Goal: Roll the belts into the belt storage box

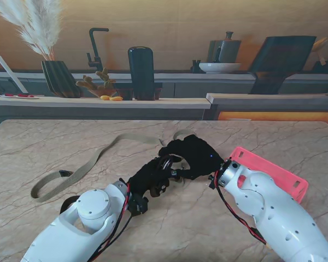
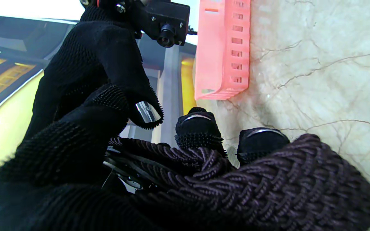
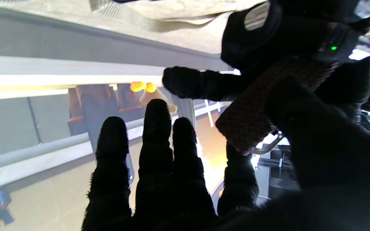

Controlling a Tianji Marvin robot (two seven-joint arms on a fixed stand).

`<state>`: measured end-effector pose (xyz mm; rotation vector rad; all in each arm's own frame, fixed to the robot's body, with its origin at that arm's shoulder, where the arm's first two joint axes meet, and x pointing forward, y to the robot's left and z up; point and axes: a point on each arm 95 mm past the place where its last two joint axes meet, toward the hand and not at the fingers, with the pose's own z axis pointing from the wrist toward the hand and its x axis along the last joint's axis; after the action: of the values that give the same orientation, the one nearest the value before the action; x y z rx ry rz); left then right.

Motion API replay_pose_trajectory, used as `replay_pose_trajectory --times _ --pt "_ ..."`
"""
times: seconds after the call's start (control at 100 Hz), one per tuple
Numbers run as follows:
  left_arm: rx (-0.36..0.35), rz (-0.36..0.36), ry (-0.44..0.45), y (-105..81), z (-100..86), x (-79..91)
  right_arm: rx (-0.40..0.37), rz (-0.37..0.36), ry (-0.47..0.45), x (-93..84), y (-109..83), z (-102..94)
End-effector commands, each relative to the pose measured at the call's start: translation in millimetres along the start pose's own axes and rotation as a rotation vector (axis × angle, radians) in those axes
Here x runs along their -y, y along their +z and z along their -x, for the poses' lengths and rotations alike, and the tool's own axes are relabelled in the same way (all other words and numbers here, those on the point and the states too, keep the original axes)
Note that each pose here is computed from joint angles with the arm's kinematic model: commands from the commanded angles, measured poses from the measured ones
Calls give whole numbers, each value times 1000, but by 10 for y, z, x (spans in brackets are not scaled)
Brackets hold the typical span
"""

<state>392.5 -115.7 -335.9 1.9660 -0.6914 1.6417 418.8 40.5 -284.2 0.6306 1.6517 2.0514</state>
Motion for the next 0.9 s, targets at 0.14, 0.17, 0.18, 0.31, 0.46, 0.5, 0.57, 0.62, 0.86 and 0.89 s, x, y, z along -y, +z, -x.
replay_pose_trajectory --times 0.14,0.17,0.18,0.31,0.46,0.5,0.57,0.62,0.86,0.89 --pt "3 6 14 1 13 -24 -52 -10 44 69 124 -45" --pt "3 5 12 0 13 -27 -56 -5 51 80 137 -49" --pt "3 5 11 0 13 -28 -58 -4 53 83 141 -51" --pt "2 2 -8 -7 15 -43 -79 11 61 110 171 -68" --pt "-3 4 -32 -10 13 -61 -84 42 75 135 201 -82" --pt "-5 5 -37 -10 12 -65 -81 51 72 136 204 -81" --pt "-10 4 -43 -9 9 -69 -70 73 70 135 211 -80" --pt "-18 1 -46 -11 7 -72 -51 96 74 134 216 -79" --pt "-71 -135 17 -28 -79 -53 105 256 35 -34 163 -34" --pt "-80 -155 34 -35 -101 -49 128 278 38 -68 155 -26"
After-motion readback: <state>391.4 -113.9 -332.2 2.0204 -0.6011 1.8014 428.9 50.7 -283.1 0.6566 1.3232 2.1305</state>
